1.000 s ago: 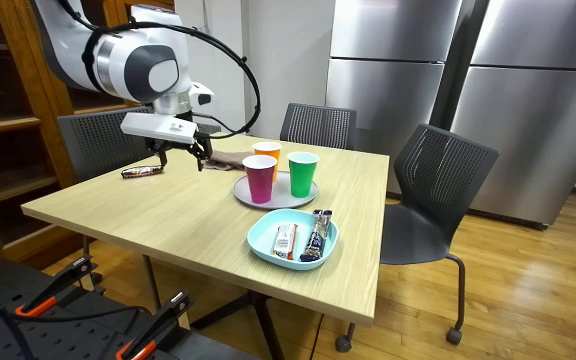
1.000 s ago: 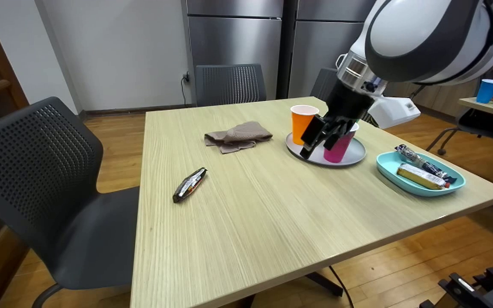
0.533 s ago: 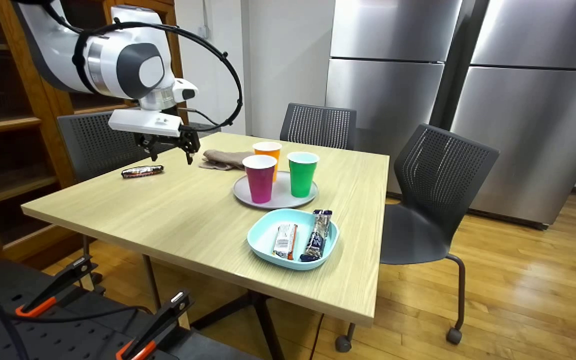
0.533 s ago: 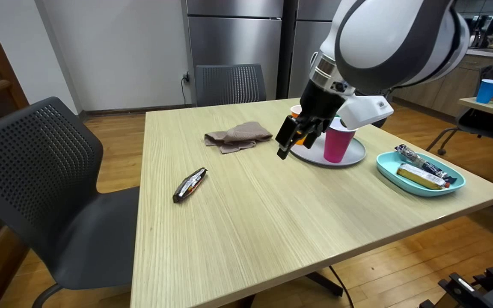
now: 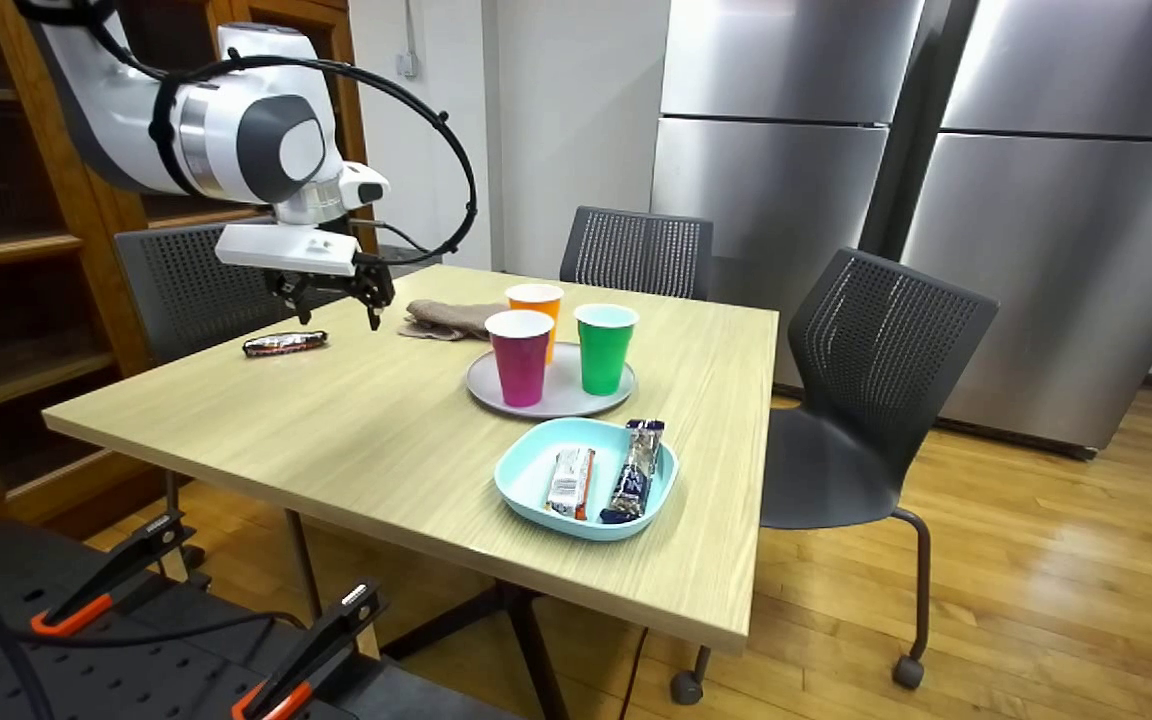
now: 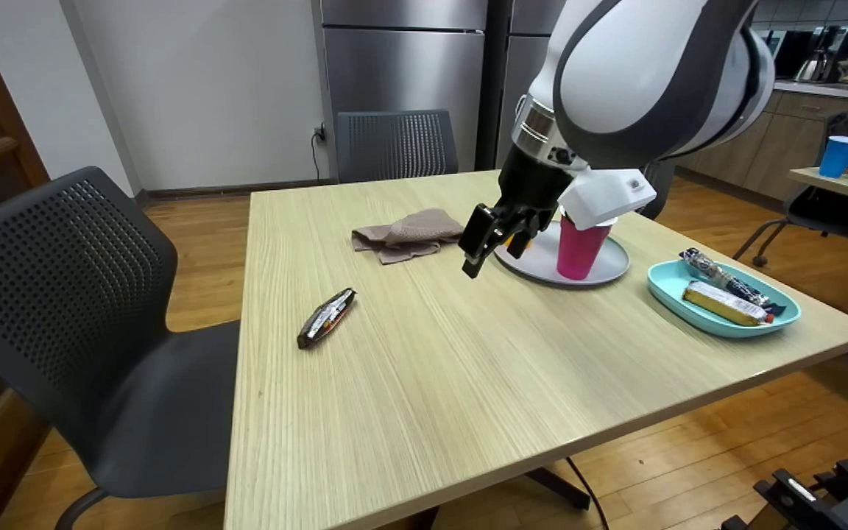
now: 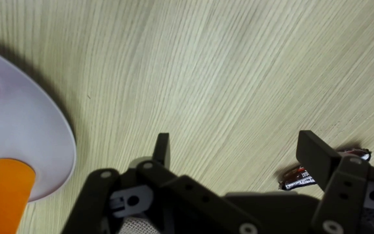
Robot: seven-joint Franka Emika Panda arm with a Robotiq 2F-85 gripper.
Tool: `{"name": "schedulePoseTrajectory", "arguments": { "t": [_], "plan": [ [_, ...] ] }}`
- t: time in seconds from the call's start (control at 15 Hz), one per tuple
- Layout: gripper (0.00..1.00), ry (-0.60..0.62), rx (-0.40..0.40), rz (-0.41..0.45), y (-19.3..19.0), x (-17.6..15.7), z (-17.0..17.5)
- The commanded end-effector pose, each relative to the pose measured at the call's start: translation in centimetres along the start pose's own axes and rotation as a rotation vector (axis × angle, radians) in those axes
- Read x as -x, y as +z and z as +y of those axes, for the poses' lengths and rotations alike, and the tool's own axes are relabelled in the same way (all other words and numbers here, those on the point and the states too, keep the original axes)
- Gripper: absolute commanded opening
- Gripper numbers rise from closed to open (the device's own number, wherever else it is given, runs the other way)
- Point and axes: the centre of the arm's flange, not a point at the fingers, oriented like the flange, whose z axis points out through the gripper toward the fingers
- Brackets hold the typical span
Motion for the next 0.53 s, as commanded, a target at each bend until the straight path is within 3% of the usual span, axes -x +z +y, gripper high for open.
{"name": "schedulePoseTrajectory", "arguments": {
  "t": [0.0, 0.27, 0.47],
  "plan": [
    [1.0, 0.0, 0.0, 0.0, 0.0, 0.0, 0.0],
    [1.0, 0.0, 0.0, 0.0, 0.0, 0.0, 0.0],
    [1.0, 0.078, -0.01, 0.005, 0.9, -1.8, -1.0]
  ]
}}
